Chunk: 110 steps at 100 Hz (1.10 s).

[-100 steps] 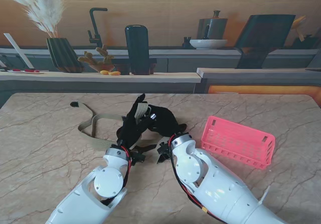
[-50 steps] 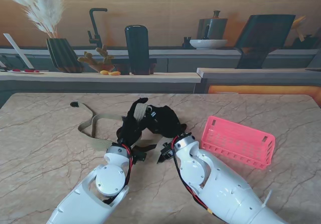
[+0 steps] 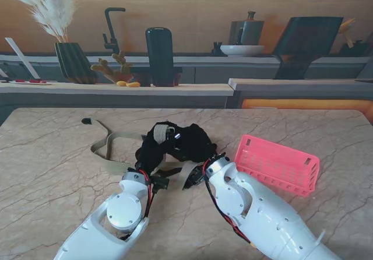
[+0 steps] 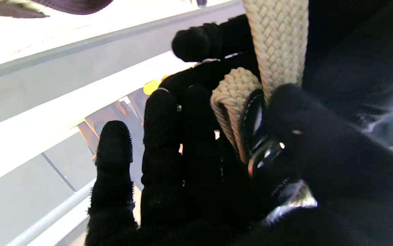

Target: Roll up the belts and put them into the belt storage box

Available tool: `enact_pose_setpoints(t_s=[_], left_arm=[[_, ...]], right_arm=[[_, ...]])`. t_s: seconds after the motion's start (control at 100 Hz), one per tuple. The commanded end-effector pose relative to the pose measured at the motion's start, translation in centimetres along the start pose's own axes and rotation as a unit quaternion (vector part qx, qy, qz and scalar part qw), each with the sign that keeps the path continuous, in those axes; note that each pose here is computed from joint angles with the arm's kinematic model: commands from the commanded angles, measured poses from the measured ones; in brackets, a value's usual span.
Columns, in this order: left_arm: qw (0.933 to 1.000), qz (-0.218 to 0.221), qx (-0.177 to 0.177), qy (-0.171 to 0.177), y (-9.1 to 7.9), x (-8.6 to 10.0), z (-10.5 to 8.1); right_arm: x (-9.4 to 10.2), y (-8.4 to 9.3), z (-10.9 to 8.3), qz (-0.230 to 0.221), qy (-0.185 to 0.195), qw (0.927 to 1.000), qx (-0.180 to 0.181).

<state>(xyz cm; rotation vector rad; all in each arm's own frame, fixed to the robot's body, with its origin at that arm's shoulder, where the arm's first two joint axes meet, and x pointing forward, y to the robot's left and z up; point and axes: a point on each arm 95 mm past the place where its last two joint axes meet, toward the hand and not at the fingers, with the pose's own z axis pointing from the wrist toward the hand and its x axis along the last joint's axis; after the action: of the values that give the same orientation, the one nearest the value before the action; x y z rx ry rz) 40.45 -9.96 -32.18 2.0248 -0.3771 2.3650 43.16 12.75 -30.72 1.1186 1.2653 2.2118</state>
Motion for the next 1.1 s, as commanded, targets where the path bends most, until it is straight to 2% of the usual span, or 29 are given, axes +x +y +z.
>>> enact_pose_setpoints(t_s=[0.0,0.22,0.48,0.75,0.99,1.09], left_arm=[[1.0,-0.006,-0.005,-0.004,0.5,0.2,0.0],[0.9999,-0.009,-0.002,-0.009,0.5,0.2,0.1],[0.9999,0.01,-0.007,-0.001,0.3,0.2,0.2],[0.9954,0.068,-0.061,0.028,0.2,-0.3,0.2],[0.9933,0.092,-0.062,0.033,0.1,-0.5,0.5],[0.9919,0.106,-0.06,0.037,0.1,-0.6,0.6]], right_arm=[[0.9,0.1,-0.5,-0.006,0.013,0.9998,0.016],[0.8,1.5,-2.4,-0.064,0.025,0.9939,0.086],[0.6,2.1,-3.0,-0.064,0.007,0.9947,0.08],[0.3,2.7,-2.5,-0.002,-0.012,0.9966,0.081],[0.3,2.6,-2.1,0.061,-0.018,0.9943,0.085],[0.6,2.2,-1.9,0.072,-0.023,0.9944,0.074]])
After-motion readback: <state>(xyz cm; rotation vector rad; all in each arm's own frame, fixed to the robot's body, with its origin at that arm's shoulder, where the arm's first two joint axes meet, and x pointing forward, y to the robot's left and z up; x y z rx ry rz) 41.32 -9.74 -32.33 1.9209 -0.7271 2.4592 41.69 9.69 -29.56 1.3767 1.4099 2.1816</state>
